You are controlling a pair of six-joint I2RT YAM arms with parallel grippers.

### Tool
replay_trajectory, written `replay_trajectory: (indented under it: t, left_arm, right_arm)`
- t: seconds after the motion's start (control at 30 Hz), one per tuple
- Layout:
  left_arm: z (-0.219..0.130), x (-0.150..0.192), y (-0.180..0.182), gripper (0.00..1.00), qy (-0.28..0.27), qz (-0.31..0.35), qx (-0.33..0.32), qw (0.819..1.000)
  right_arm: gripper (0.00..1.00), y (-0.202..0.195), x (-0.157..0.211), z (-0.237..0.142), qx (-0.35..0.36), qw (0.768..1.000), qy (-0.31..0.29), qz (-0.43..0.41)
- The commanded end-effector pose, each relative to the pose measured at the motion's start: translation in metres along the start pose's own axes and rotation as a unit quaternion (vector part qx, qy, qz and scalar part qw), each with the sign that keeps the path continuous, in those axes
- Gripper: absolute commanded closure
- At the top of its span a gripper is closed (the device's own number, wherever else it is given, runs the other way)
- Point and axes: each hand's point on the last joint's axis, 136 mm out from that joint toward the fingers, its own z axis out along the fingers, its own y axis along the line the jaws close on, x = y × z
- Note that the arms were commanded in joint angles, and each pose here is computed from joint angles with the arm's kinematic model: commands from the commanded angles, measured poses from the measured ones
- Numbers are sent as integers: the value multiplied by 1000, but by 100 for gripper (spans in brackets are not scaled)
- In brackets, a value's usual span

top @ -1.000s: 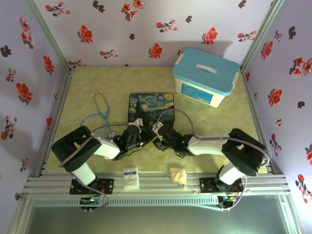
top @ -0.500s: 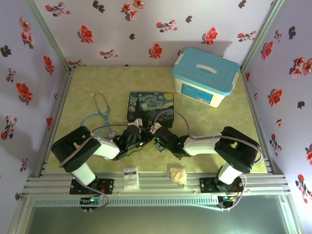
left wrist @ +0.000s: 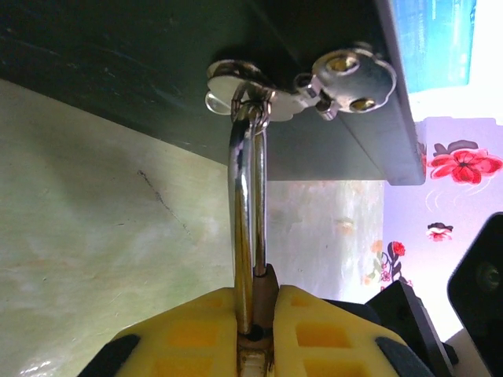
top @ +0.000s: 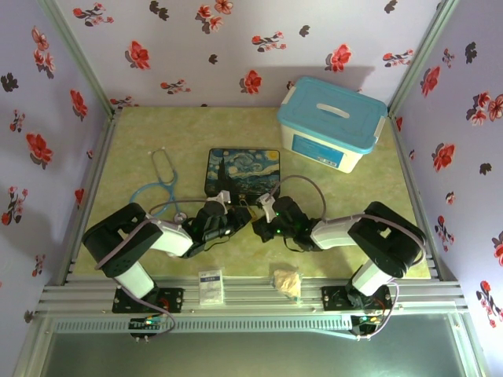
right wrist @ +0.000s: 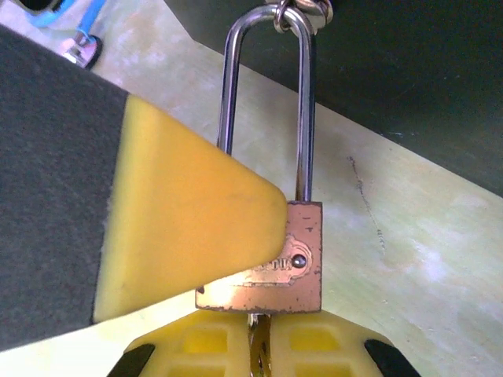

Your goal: Unlock the padlock with the key

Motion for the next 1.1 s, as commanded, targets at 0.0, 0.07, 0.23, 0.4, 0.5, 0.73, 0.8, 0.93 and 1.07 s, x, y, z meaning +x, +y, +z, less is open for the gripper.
replay_trajectory:
  t: [0.0, 0.07, 0.23, 0.4, 0.5, 0.73, 0.8, 0.93, 1.07]
  left_arm:
    - [-4, -4, -6, 100, -3, 21, 15, 1000]
    - [-5, -5, -4, 100, 0, 31, 8, 999]
    - [-5, -5, -2, 100, 16, 57, -15, 998]
    - [-3, -3, 3, 100, 24, 54, -21, 998]
    - [-1, -1, 9, 100, 34, 54, -34, 997]
    - [-12, -9, 27, 100, 64, 80, -85, 991]
    - [-14, -8, 29, 99, 81, 106, -112, 985]
    - [-22, -10, 38, 98, 95, 144, -162, 972]
    - [-24, -13, 47, 97, 102, 163, -196, 962]
  right_arm:
    - [90, 16, -24, -8, -64, 996, -47, 39]
    - [83, 9, -27, -15, -68, 994, -57, 66]
    - [58, -5, -26, -25, -28, 995, -68, 75]
    - [58, -19, -32, -29, 16, 993, -82, 83]
    - [59, -31, -35, -29, 50, 990, -91, 96]
    - [66, -41, -30, -24, 85, 988, -77, 105]
    - [69, -43, -28, -23, 91, 988, -73, 105]
    - [73, -47, -25, -23, 105, 986, -71, 104]
    - [73, -47, -25, -22, 118, 985, -72, 101]
